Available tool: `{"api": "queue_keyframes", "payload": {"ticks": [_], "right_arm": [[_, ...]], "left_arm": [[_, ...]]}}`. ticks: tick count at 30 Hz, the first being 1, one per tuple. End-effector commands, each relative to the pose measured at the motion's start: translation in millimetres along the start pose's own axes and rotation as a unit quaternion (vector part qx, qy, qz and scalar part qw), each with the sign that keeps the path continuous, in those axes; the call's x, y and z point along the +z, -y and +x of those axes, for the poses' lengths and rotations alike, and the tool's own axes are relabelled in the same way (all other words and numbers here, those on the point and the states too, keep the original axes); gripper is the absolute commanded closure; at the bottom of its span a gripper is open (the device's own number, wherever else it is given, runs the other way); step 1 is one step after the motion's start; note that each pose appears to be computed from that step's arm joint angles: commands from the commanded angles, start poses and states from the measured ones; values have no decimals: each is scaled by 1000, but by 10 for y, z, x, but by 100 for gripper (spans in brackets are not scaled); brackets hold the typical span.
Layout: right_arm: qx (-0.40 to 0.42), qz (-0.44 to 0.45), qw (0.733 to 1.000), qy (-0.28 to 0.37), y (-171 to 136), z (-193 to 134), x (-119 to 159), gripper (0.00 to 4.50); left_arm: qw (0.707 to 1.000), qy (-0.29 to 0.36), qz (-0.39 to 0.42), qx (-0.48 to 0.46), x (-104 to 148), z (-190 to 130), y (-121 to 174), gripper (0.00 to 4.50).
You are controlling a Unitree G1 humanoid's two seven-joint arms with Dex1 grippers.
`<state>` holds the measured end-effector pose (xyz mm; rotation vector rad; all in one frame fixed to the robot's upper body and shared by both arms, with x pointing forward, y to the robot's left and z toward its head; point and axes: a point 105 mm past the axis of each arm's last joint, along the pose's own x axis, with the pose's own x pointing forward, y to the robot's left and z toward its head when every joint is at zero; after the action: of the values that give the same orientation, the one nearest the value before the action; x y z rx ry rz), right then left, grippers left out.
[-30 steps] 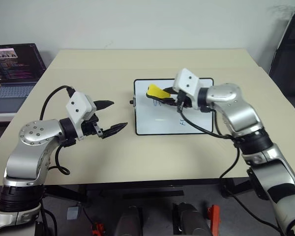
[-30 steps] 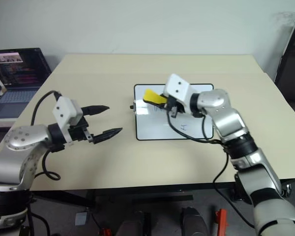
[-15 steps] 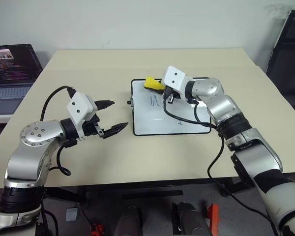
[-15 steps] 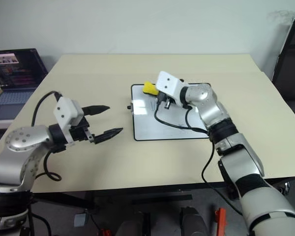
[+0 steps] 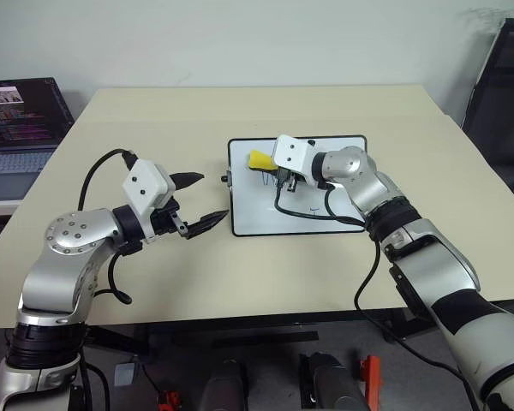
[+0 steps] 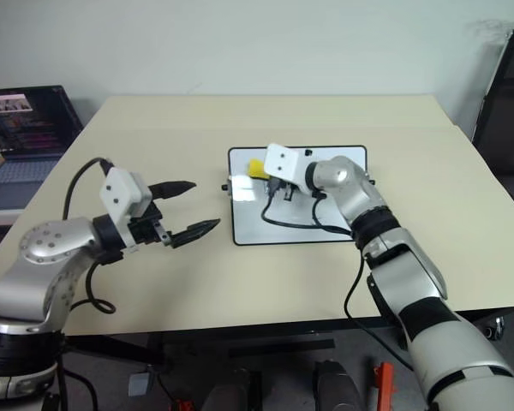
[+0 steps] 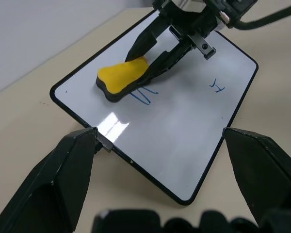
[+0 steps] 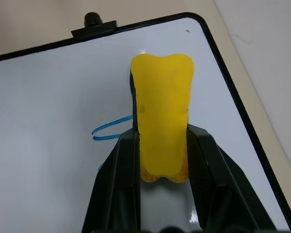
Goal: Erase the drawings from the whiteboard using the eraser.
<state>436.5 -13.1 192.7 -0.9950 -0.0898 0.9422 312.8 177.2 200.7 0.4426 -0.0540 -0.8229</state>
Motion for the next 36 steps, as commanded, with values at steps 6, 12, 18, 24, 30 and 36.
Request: {"api": "queue_keyframes", "payload": {"ticks": [6, 12, 18, 24, 30, 36], "right_arm": [[30, -37, 997, -59, -101, -7, -220, 353], [96, -45, 992, -68, -345, -47, -318, 353], [126, -47, 988, -72, -476, -97, -392, 353], [94, -45, 992, -77, -354, -111, -394, 353], [-12, -42, 994, -97, 121, -141, -348, 353], [-71, -39, 990, -119, 363, -187, -374, 353]], "left_arm": [[1000, 14, 17, 2, 85, -1, -11, 0], [1000, 12, 19, 2, 76, -7, -13, 0], [1000, 11, 20, -1, 80, 2, -8, 0], [1000, 9, 21, -1, 66, 10, -18, 0], [1000, 10, 22, -3, 60, 24, -15, 0], [1000, 9, 24, -5, 60, 32, -12, 0]]}}
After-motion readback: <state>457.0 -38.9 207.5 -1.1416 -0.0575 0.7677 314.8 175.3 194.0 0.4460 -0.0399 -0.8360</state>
